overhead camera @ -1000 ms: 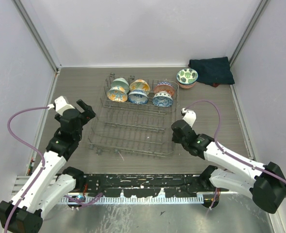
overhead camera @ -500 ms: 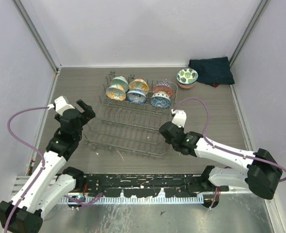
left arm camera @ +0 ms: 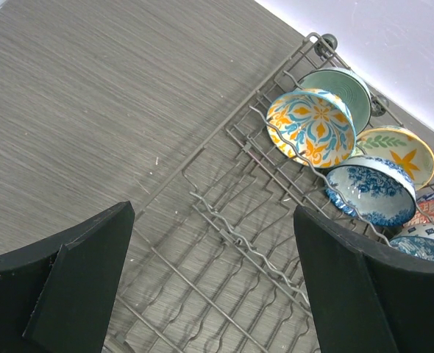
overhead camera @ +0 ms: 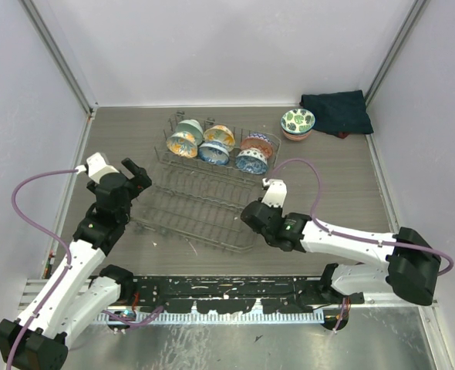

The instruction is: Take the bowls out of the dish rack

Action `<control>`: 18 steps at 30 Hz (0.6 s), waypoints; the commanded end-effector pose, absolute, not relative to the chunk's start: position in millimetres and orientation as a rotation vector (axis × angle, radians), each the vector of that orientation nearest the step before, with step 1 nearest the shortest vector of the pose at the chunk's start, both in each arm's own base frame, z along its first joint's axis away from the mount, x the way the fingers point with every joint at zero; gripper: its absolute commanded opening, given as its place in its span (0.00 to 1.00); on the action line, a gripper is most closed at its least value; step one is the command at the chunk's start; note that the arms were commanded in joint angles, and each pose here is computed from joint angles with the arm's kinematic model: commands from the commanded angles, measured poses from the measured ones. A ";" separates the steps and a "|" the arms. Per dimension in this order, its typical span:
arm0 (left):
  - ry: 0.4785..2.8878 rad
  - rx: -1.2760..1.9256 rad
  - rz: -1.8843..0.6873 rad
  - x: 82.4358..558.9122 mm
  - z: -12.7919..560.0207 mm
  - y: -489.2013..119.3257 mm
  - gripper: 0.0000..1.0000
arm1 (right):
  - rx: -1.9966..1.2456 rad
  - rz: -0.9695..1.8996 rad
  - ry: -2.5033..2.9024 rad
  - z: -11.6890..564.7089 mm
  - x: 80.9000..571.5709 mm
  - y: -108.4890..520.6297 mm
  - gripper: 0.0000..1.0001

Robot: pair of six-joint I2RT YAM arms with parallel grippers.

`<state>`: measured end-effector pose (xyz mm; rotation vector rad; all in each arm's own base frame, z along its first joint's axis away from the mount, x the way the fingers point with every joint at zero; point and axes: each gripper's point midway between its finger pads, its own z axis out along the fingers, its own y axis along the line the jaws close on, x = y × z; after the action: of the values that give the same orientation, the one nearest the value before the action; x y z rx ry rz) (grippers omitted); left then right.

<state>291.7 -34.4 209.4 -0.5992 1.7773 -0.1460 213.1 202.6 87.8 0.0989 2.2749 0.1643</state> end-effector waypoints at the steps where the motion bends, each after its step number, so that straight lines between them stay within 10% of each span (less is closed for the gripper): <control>1: 1.716 -0.603 -0.158 294.7 229.9 -32.5 0.98 | -0.062 0.363 2.347 86.0 186.5 250.7 0.19; 18: 1.714 -0.605 -0.156 294.3 230.4 -31.8 0.98 | -0.030 0.352 2.269 120.0 188.8 241.2 0.42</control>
<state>291.7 -33.8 209.4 -0.6008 1.7760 -0.1427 184.5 244.1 94.2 -0.0386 2.3157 0.3489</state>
